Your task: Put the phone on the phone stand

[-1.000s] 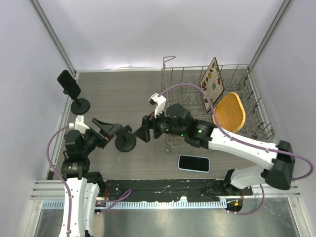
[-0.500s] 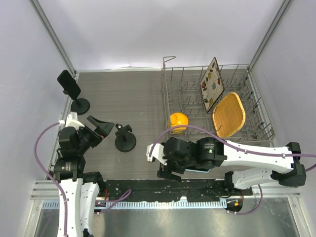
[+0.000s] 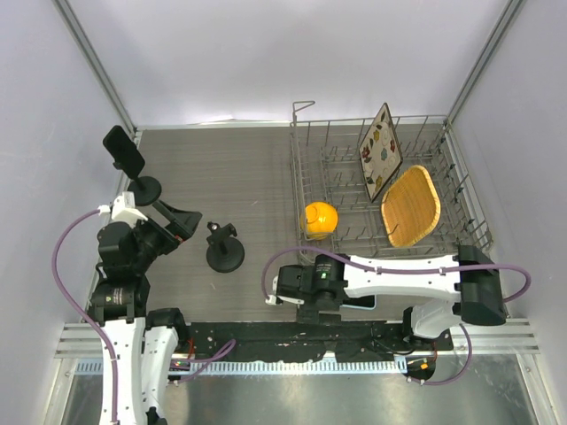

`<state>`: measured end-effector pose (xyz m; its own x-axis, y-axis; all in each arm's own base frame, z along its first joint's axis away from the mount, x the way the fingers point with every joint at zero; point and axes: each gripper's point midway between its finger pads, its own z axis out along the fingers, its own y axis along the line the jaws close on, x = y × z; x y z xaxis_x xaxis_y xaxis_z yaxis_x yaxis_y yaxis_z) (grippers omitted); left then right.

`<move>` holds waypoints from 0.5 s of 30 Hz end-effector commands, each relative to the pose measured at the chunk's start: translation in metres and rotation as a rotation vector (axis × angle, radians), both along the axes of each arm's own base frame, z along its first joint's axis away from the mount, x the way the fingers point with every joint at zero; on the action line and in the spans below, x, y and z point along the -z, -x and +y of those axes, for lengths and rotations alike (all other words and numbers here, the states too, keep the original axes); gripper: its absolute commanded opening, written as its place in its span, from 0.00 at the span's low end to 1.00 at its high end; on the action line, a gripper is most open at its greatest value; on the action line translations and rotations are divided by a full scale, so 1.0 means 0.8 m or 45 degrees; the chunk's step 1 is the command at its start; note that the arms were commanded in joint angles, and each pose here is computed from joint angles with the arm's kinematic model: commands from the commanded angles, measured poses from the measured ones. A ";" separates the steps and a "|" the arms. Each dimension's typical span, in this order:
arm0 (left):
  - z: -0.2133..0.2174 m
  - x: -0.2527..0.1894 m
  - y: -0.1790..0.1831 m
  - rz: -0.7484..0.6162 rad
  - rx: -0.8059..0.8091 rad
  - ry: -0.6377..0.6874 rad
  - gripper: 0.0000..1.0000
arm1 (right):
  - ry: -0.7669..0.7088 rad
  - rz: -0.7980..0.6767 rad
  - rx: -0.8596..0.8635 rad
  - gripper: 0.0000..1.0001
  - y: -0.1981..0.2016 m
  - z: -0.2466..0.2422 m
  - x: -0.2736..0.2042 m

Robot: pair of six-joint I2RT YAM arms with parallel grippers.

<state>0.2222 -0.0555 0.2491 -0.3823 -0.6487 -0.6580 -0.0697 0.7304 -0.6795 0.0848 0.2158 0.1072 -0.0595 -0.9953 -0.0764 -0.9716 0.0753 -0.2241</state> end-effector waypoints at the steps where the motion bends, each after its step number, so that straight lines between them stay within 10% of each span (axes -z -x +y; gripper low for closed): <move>1: -0.003 -0.011 -0.005 -0.071 0.033 -0.021 1.00 | 0.001 0.035 -0.099 0.88 -0.001 0.004 0.004; 5: -0.007 -0.009 -0.005 -0.069 0.052 -0.005 1.00 | 0.132 -0.116 -0.141 0.83 -0.029 -0.010 0.021; 9: -0.008 -0.011 -0.003 -0.064 0.063 -0.011 1.00 | 0.220 -0.117 -0.168 0.22 -0.032 -0.027 0.047; 15: -0.009 -0.007 -0.002 -0.056 0.065 -0.005 1.00 | 0.281 -0.200 -0.177 0.06 -0.047 -0.036 0.072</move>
<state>0.2219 -0.0599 0.2458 -0.4016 -0.6409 -0.6542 -0.0493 0.7284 -0.6834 0.1040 0.1833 0.0550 0.0571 -0.9887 0.1386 -0.9562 -0.0941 -0.2773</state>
